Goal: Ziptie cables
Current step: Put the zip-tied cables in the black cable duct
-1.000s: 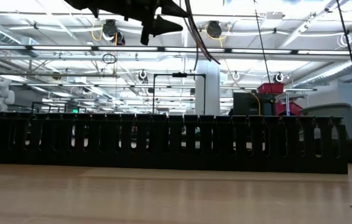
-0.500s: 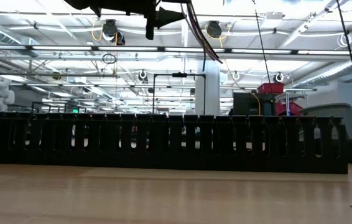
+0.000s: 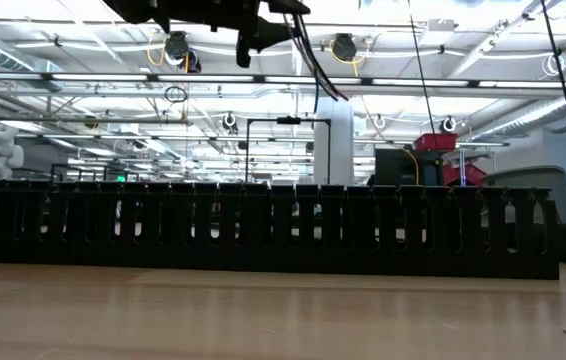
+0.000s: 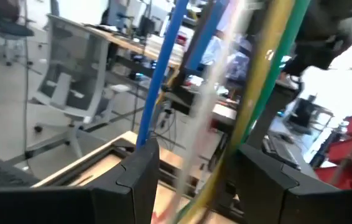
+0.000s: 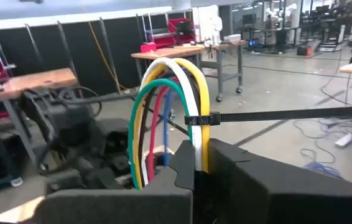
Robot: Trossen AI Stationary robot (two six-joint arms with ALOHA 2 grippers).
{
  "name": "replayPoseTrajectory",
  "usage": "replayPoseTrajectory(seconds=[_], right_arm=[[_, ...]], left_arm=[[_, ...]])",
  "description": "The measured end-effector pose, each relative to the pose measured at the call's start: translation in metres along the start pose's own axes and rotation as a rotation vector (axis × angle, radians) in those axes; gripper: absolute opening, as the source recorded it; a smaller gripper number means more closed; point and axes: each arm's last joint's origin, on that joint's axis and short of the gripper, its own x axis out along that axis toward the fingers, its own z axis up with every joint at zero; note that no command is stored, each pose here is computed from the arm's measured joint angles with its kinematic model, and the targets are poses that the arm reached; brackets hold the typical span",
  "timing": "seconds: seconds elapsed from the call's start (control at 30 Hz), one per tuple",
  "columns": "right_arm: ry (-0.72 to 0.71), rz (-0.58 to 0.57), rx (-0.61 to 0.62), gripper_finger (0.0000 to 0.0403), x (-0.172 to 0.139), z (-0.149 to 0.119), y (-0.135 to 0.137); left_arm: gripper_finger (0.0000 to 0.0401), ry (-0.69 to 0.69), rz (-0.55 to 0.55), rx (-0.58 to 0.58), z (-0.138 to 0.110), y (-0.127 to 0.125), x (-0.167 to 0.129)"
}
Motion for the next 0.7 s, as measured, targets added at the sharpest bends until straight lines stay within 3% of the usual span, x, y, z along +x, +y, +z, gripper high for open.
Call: replayPoseTrajectory(seconds=[0.43,0.7], right_arm=[[-0.029,0.053,0.041,0.0,0.0017,0.0029,0.003],[-0.046,-0.003,-0.004,0.0,-0.0022,0.0053,-0.0003]], left_arm=[[0.0185,-0.013,0.058,0.109,0.0001,0.0018,0.0],[0.0185,0.012,0.059,0.103,-0.0025,0.0016,-0.0001]])
